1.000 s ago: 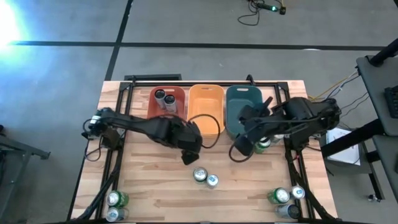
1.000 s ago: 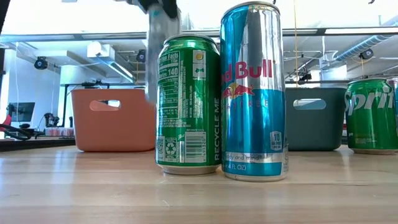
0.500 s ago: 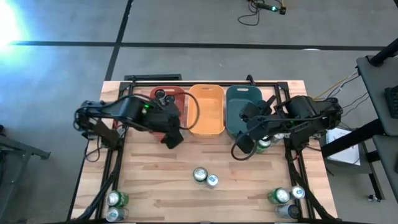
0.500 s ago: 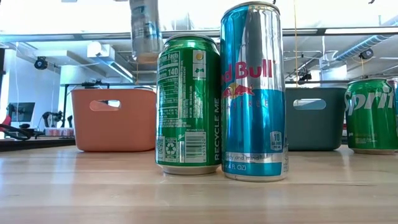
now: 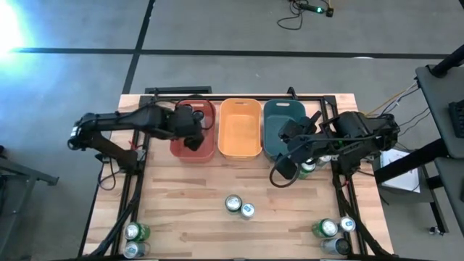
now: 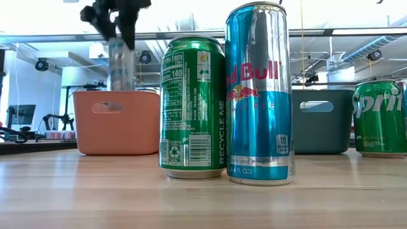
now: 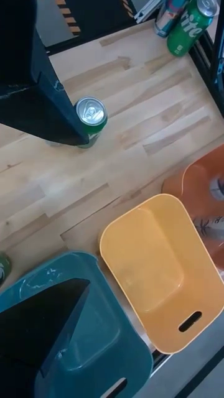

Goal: Sort soda cans
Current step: Put the white-blue soda can into the orange bin

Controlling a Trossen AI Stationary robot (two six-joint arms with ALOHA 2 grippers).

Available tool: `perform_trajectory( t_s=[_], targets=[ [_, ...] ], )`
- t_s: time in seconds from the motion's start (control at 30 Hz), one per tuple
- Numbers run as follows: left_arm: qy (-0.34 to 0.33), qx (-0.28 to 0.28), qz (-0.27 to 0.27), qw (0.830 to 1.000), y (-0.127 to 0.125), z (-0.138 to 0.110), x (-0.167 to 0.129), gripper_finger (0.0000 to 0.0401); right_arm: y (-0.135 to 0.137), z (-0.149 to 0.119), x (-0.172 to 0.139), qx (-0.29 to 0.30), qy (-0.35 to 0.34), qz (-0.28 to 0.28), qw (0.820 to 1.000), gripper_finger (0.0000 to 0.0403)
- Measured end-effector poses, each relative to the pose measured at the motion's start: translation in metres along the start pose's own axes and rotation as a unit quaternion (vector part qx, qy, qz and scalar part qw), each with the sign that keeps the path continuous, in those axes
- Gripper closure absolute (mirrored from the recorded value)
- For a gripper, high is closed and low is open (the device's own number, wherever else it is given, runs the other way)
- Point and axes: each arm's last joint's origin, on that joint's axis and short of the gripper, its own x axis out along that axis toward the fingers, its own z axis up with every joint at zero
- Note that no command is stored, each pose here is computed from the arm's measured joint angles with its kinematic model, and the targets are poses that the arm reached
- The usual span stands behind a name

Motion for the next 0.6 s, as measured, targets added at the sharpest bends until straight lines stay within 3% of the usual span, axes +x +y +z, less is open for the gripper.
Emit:
perform_trajectory(
  t_s=[0.23,0.6],
  targets=[
    [0.041,-0.015,0.041,0.998,0.005,0.004,0.048,0.0166,0.000,0.000,0.001,0.014,0.002,-0.001,1.000,0.0039],
    [0.029,-0.053,0.034,0.998,0.009,0.005,0.078,0.0164,0.005,-0.006,0.005,0.014,0.011,-0.004,1.000,0.0039]
  ],
)
